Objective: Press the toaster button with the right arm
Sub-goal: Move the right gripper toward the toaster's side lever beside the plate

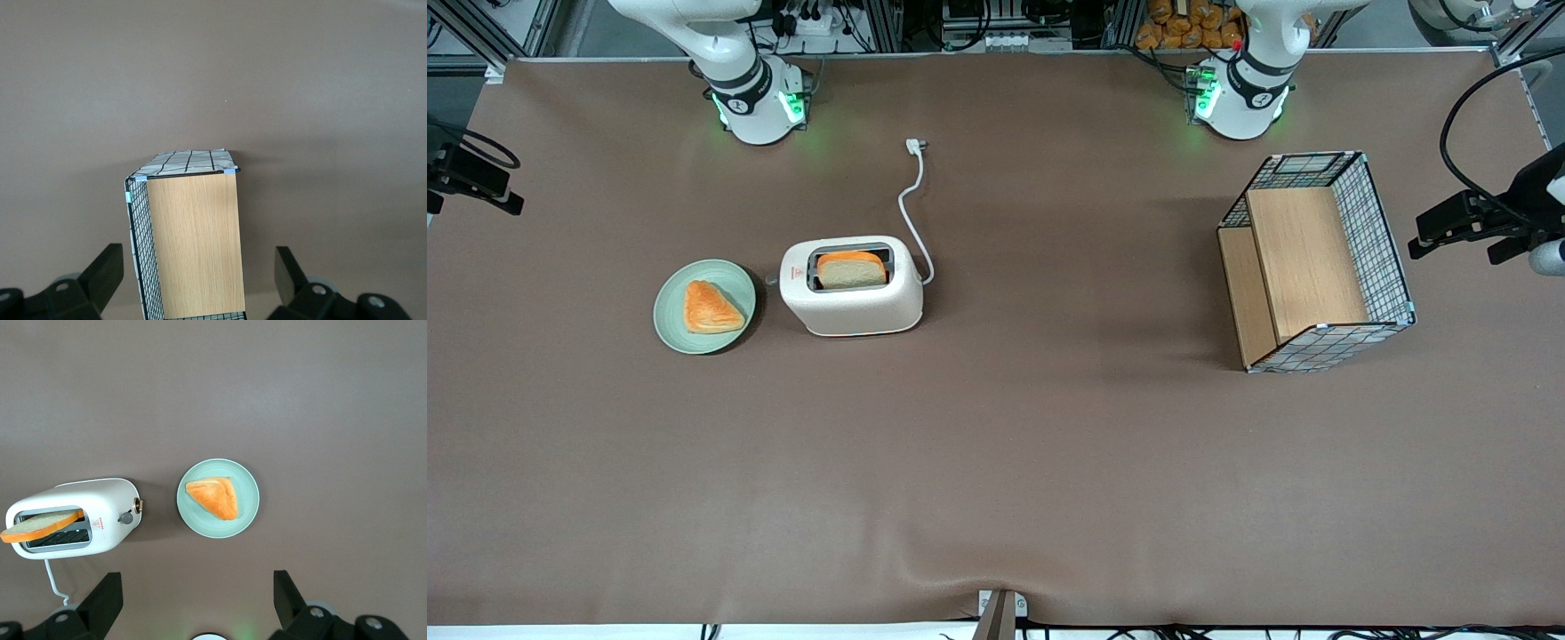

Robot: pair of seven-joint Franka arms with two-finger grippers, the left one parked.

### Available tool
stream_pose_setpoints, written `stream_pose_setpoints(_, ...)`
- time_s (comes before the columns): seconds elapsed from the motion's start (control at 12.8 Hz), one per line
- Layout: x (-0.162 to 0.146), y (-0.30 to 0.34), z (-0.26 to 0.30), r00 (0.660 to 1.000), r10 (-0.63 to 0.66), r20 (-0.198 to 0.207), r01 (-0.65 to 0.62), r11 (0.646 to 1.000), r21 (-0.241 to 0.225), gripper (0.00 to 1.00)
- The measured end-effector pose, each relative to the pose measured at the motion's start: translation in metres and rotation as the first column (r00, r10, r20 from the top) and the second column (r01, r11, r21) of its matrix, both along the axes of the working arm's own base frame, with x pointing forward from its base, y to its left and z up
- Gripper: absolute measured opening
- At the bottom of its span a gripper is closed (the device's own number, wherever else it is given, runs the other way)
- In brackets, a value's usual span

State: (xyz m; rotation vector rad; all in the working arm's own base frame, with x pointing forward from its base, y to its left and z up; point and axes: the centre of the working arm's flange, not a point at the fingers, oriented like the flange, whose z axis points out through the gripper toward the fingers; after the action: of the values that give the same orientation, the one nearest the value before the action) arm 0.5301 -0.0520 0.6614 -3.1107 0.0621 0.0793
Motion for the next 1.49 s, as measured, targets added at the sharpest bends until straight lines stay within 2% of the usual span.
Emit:
stream_pose_setpoints(0.23,-0.001,-0.001,-0.001,1.000,-0.001,-0.007,0.001,1.000,0.000,1.00)
stream_pose_setpoints(0.47,-0.001,-0.005,-0.010,0.999,-0.010,-0.052,0.010,1.000,0.003,1.00)
stream_pose_setpoints(0.7,-0.001,0.000,-0.043,0.982,0.001,-0.189,0.005,1.000,0.031,1.00)
stream_pose_setpoints(0.94,0.000,0.005,-0.092,0.956,0.011,-0.294,0.015,0.996,0.084,1.00)
stream_pose_setpoints(1.02,-0.001,0.006,-0.107,0.948,0.012,-0.317,0.020,0.995,0.099,1.00)
stream_pose_setpoints(1.25,-0.004,0.004,-0.146,0.936,0.001,-0.352,0.058,0.986,0.157,1.00)
stream_pose_setpoints(1.49,-0.004,0.007,-0.175,0.937,-0.008,-0.349,0.076,0.980,0.183,1.00)
